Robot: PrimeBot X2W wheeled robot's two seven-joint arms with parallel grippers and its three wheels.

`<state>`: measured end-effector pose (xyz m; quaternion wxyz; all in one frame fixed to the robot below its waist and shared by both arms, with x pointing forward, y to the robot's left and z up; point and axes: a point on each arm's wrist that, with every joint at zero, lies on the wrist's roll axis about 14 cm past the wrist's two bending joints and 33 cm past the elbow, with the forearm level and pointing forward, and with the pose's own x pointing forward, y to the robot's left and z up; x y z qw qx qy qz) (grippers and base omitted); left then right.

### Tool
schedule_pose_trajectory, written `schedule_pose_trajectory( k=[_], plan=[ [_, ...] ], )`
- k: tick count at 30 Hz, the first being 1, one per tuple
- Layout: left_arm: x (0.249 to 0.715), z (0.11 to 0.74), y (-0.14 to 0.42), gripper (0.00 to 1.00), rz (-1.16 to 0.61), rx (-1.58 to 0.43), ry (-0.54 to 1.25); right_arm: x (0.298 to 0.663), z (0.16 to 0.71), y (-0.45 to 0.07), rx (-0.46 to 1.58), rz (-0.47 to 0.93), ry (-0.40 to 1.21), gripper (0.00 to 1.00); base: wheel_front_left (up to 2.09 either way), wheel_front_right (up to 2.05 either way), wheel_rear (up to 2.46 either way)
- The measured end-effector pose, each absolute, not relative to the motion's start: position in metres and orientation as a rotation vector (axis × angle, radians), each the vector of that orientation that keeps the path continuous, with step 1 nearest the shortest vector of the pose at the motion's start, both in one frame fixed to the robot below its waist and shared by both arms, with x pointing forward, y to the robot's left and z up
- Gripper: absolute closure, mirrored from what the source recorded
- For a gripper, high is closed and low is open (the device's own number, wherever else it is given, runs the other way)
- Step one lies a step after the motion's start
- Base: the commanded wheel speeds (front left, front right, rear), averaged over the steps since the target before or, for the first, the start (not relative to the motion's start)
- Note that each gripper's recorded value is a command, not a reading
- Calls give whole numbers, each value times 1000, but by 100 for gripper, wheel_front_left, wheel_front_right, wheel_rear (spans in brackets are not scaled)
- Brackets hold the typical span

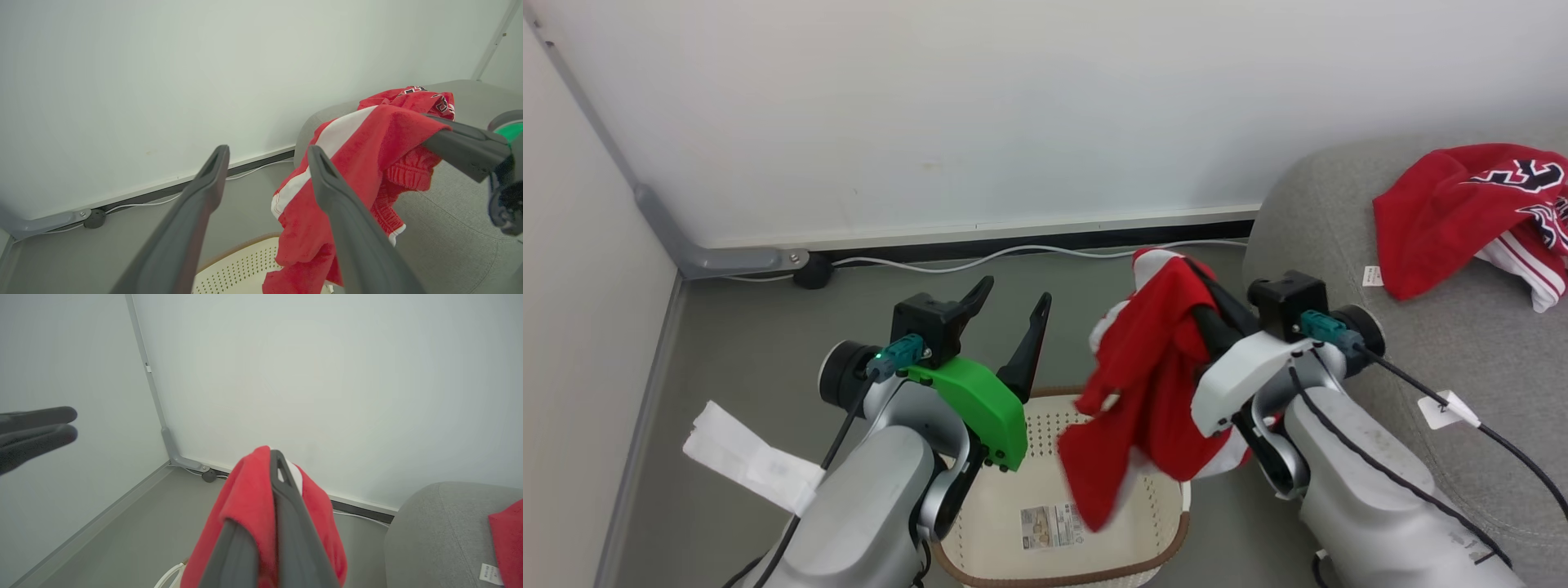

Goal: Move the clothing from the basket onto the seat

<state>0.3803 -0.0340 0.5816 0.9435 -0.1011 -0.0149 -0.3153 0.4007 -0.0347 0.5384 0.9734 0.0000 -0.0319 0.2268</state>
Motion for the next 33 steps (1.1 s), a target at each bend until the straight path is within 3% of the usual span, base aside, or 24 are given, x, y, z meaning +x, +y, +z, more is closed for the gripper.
schedule_pose_trajectory(
  k=[14,33],
  plan=[
    [350,559,-75,0,-783,-253,19,405,559,-156,-77,157,-132,100,0,0,0],
    [300,552,-145,0,-1041,-278,54,352,585,-268,-156,-99,-200,100,0,0,0]
  ],
)
